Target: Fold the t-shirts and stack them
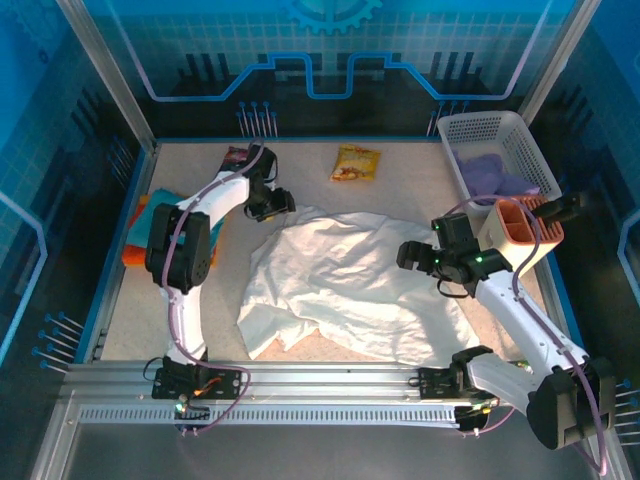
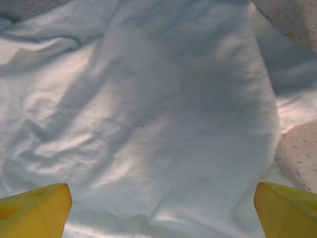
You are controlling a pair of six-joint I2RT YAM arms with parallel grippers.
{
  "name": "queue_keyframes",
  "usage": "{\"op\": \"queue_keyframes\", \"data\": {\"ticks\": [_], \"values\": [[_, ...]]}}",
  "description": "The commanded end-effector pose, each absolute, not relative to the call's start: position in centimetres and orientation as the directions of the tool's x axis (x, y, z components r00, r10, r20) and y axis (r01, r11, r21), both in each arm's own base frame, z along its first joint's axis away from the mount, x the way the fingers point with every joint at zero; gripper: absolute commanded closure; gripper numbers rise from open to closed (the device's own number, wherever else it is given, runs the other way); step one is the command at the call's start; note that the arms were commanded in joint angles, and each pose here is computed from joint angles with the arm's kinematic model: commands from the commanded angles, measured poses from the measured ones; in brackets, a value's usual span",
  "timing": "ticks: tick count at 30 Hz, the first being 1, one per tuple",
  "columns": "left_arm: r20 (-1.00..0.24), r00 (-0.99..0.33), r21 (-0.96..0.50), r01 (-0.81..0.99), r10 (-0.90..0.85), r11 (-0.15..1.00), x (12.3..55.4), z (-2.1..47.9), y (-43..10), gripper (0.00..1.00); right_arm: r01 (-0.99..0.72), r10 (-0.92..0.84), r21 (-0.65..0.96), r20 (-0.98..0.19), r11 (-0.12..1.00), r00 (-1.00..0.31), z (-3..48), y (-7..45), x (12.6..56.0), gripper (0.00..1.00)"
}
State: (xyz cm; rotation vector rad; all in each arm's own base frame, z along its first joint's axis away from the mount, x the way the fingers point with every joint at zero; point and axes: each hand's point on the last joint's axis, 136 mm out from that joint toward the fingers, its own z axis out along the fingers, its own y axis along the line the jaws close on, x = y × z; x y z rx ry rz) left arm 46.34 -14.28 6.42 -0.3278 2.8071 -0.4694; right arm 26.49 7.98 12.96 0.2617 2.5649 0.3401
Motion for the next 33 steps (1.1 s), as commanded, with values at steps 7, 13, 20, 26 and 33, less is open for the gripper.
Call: {"op": "queue_keyframes", "data": {"ticks": [7, 13, 20, 26, 33], "values": [[-0.232, -0.949, -0.292, -0.142, -0.214, 0.946, 49.8, 3.7, -15.7, 0.51, 0.036, 0.206, 0.316, -0.522, 0.948, -0.828, 13.7, 8.8, 27.3, 0.06], [-0.195, -0.961, -0.265, -0.141, -0.196, 0.954, 48.9, 1.6, -17.3, 0.51, 0.047, 0.216, 0.322, -0.511, 0.945, -0.832, 13.1, 8.8, 27.5, 0.06], [-0.165, -0.965, -0.308, -0.147, -0.205, 0.94, 48.1, 0.7, -19.2, 0.57, 0.142, 0.265, 0.271, -0.497, 0.952, -0.826, 12.4, 7.0, 27.8, 0.06], [-0.198, -0.959, -0.328, -0.131, -0.204, 0.935, 48.2, 2.7, -20.0, 0.85, 0.185, 0.292, 0.257, -0.485, 0.949, -0.824, 12.0, 6.2, 28.0, 0.06], [-0.293, -0.928, -0.354, -0.118, -0.23, 0.928, 45.8, 7.4, -19.4, 1.0, 0.213, 0.317, 0.258, -0.485, 0.942, -0.815, 11.9, 5.6, 28.1, 0.07]]}}
